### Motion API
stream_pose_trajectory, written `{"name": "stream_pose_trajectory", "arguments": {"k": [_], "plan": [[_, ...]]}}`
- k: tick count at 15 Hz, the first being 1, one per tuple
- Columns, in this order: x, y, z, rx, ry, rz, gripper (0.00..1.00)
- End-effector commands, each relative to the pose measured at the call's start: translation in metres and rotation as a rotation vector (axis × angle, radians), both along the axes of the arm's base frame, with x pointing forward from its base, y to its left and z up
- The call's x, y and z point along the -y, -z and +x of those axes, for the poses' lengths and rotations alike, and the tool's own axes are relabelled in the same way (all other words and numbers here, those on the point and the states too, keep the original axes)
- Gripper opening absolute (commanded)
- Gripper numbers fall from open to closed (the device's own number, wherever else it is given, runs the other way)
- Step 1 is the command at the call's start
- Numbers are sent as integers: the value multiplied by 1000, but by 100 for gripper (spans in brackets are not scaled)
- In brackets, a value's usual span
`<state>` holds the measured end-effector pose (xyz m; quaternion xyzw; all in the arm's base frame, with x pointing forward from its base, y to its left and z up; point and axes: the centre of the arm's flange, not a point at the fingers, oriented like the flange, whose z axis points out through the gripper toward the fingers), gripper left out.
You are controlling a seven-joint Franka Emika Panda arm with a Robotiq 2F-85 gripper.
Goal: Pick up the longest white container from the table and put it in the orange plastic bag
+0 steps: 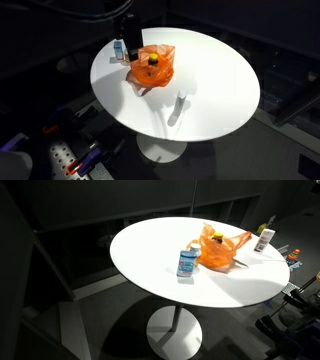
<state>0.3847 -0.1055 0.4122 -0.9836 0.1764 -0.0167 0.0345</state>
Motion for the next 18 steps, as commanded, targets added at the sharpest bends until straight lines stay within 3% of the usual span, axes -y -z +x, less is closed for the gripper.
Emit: {"name": "stream_pose_trajectory", "arguments": {"k": [1,7,13,18], "plan": [[0,0,0,0,0,0,100],[24,2,23,34,86,2,100],[52,30,66,89,84,-29,100],[74,69,103,39,37,-40,100]]}}
